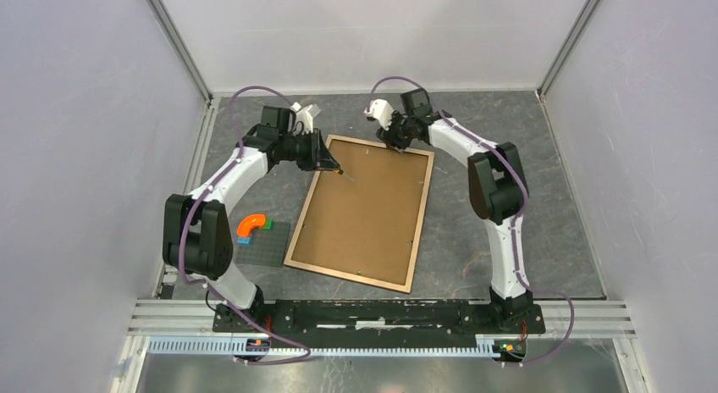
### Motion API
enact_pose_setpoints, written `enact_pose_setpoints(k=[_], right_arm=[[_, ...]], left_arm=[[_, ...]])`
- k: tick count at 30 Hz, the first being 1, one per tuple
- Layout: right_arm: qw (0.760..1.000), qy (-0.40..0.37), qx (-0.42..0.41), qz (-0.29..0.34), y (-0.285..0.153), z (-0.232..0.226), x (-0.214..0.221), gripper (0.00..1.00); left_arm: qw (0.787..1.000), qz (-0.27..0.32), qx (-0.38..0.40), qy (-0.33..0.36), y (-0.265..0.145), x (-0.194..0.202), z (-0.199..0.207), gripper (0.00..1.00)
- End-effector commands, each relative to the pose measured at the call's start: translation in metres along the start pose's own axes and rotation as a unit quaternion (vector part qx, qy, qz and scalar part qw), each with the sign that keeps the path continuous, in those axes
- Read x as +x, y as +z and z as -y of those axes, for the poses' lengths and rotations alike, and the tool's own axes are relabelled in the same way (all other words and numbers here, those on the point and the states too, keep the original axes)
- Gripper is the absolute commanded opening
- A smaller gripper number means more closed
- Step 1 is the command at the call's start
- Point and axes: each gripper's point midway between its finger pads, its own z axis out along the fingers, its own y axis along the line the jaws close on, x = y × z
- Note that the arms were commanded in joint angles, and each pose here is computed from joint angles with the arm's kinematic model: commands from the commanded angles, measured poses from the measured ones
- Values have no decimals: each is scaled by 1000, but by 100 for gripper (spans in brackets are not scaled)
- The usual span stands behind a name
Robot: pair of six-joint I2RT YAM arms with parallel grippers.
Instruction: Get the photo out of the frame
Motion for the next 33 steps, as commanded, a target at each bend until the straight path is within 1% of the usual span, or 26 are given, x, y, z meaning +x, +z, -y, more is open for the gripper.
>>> enact_pose_setpoints(k=[1, 3, 6, 8, 10, 12, 17, 18, 24, 31, 33], right_arm=[[985, 110, 76, 110, -99, 43, -50, 55], [976, 170, 71, 115, -124, 39, -29, 57], [957, 270, 53, 94, -146, 25, 18, 57], [942, 328, 33, 69, -150, 5, 50, 57], [927, 371, 21, 58, -153, -13, 72, 57], [914, 401, 19, 57, -153, -25, 85, 57], [888, 455, 18, 59, -144, -40, 98, 57], [880, 471, 19, 61, -141, -40, 99, 57], [853, 518, 17, 63, -122, -38, 106, 56], [830, 552, 22, 75, -107, -32, 108, 56], [828, 556, 26, 72, -102, -31, 109, 56]], left_arm=[[991, 27, 8, 132, 16, -21, 21, 2], [986, 26, 7, 163, 31, -23, 30, 2], [977, 23, 17, 211, 54, -25, 51, 2], [971, 21, 16, 239, 72, -25, 63, 2], [962, 18, 21, 271, 89, -25, 78, 2], [955, 10, 30, 296, 106, -20, 92, 2], [941, -2, 33, 335, 140, -16, 111, 2], [939, -5, 35, 342, 146, -14, 114, 2], [921, -19, 31, 388, 174, -2, 127, 2], [917, -18, 0, 399, 189, -3, 122, 2], [916, -19, -6, 400, 190, -2, 119, 2]])
